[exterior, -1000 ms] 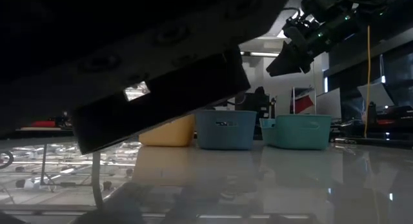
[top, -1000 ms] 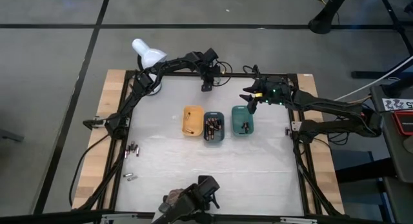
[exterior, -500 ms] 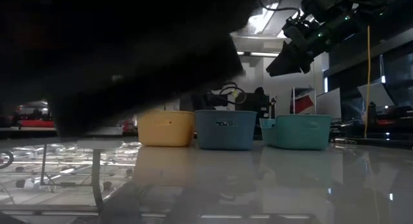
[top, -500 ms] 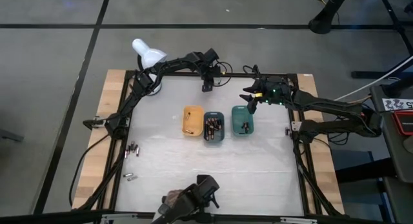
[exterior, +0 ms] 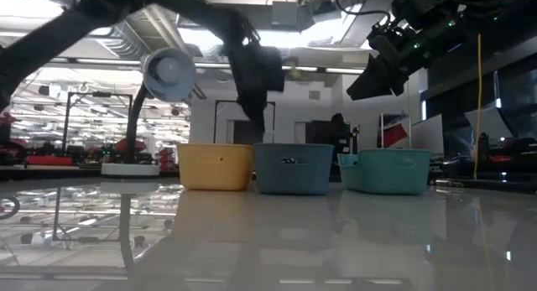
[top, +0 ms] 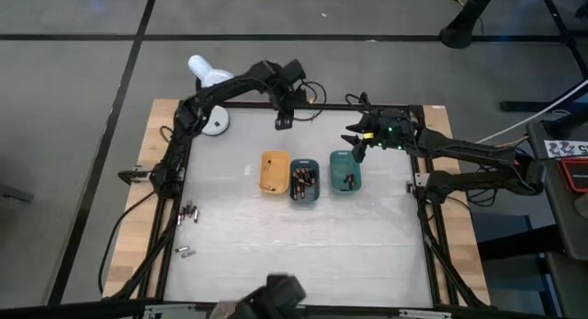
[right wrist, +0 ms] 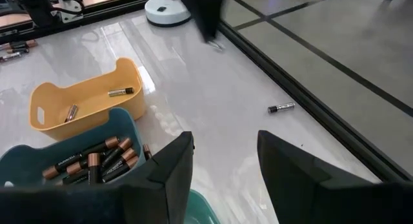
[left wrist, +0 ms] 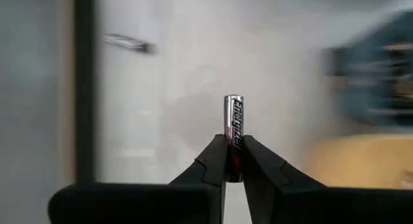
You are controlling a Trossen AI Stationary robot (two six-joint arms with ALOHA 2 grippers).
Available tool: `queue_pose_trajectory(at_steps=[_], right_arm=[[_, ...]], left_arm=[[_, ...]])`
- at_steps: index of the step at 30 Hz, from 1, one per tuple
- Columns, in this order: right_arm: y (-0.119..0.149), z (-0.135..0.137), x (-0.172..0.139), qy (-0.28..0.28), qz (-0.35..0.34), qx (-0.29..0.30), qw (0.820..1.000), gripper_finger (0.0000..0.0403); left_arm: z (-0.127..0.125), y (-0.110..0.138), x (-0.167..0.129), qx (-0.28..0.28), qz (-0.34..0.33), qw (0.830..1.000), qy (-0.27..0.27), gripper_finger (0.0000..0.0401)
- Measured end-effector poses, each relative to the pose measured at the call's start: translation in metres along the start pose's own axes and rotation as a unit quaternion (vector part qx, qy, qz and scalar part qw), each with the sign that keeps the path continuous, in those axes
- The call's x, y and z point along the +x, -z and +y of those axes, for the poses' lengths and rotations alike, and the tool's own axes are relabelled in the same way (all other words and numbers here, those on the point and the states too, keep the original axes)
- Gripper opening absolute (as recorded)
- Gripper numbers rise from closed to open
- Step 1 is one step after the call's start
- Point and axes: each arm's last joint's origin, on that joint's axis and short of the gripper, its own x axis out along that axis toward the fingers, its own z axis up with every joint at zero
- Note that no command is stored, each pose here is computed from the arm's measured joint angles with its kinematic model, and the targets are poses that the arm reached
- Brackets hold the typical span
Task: Sort batteries
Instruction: Put the silver battery into the yellow bin
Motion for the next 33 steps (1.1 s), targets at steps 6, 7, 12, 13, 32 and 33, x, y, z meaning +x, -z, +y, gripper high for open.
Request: queue_pose_trajectory(at_steps=[6, 7, 12, 13, 32, 33], right_arm=[[0.001, 0.0, 0.0, 0.0, 0.004, 0.0, 1.0, 0.0172], [0.001, 0.0, 0.0, 0.0, 0.004, 0.0, 1.0, 0.0172], [0.001, 0.0, 0.0, 0.0, 0.005, -0.004, 1.0, 0.0172], [0.001, 0.0, 0.001, 0.0, 0.004, -0.004, 1.0, 0.0172], [0.001, 0.0, 0.005, 0.0, 0.003, 0.014, 1.0, 0.0172], [0.001, 0.0, 0.005, 0.0, 0.003, 0.014, 1.0, 0.0172]], left_arm=[[-0.055, 0.008, -0.007, 0.0, 0.031, 0.996, 0.087, 0.0022], [-0.065, 0.01, -0.009, 0.0, 0.031, 0.995, 0.09, 0.0019], [-0.116, 0.029, 0.001, 0.007, 0.01, 0.996, 0.088, 0.0018], [-0.124, 0.034, 0.006, 0.009, 0.004, 0.997, 0.079, 0.0022], [-0.152, 0.07, 0.047, 0.02, 0.028, 0.999, -0.015, 0.0085], [-0.152, 0.07, 0.047, 0.02, 0.028, 0.999, -0.02, 0.0092]])
